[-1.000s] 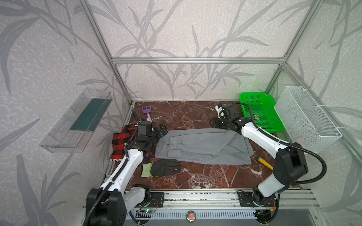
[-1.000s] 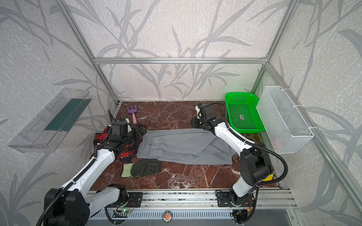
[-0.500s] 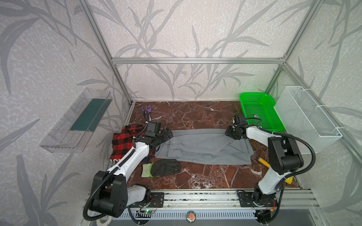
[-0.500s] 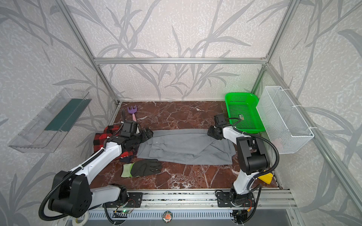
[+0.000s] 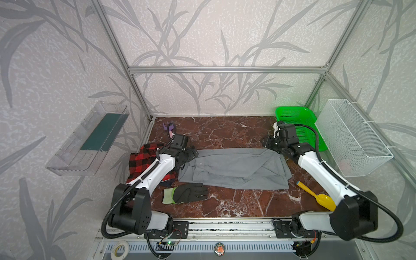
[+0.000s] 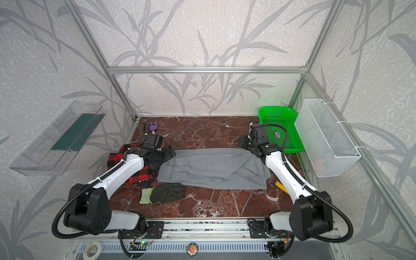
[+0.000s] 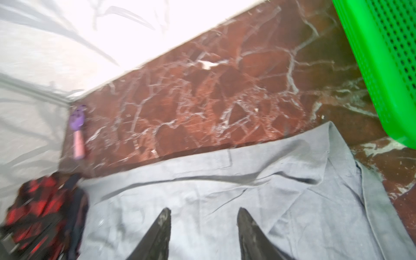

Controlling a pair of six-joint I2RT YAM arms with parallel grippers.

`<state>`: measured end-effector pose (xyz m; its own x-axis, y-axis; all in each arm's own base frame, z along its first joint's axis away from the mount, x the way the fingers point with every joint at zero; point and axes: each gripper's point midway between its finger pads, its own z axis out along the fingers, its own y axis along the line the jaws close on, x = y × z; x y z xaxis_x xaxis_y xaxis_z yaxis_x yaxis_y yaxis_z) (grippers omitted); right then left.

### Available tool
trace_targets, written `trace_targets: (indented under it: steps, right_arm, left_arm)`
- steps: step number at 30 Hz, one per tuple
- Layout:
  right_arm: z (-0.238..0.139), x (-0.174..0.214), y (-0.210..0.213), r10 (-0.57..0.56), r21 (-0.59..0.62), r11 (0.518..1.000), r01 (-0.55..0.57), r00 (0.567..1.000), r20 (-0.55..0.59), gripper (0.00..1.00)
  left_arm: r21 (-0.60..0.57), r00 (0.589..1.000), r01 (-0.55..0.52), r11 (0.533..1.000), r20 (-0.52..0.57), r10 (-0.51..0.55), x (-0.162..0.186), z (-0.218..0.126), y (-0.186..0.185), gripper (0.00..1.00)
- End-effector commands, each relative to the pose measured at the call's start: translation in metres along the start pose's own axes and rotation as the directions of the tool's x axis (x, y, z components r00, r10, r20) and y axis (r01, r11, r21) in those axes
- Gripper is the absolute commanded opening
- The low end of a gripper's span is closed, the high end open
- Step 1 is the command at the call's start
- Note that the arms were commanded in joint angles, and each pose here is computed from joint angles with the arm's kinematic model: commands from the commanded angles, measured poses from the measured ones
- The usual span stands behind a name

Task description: Fold and stack the long sleeve shirts

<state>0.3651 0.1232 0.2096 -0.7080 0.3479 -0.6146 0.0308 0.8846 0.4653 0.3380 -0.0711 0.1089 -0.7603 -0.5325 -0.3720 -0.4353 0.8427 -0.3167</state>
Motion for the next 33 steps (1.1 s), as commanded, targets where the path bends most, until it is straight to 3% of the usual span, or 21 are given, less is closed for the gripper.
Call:
trace_targets:
  steps: [1, 8, 12, 21, 33]
  right_arm:
    - [0.006, 0.075, -0.034, 0.035, 0.111, 0.994, -0.014, 0.981, -0.191, 0.52]
    - [0.006, 0.148, -0.055, 0.076, 0.244, 0.97, 0.012, 0.934, -0.349, 0.53]
    - [0.017, 0.161, -0.059, 0.078, 0.271, 0.962, 0.028, 0.924, -0.374, 0.53]
    - [0.064, 0.167, -0.065, 0.107, 0.332, 0.942, 0.04, 0.904, -0.413, 0.53]
    - [0.141, 0.13, -0.077, 0.166, 0.403, 0.915, 0.012, 0.9, -0.404, 0.53]
  left_arm:
    - [-0.108, 0.997, 0.0, 0.994, -0.07, -0.008, 0.013, 0.0, 0.016, 0.99]
    - [-0.195, 0.984, -0.023, 0.981, -0.176, -0.012, 0.032, 0.02, 0.022, 0.99]
    - [-0.212, 0.971, -0.039, 0.976, -0.24, -0.013, 0.039, 0.033, 0.02, 0.99]
    - [-0.262, 0.959, -0.111, 0.959, -0.28, 0.035, 0.034, 0.048, 0.018, 0.99]
    - [-0.235, 0.944, -0.115, 0.965, -0.327, 0.032, 0.035, 0.068, 0.005, 0.99]
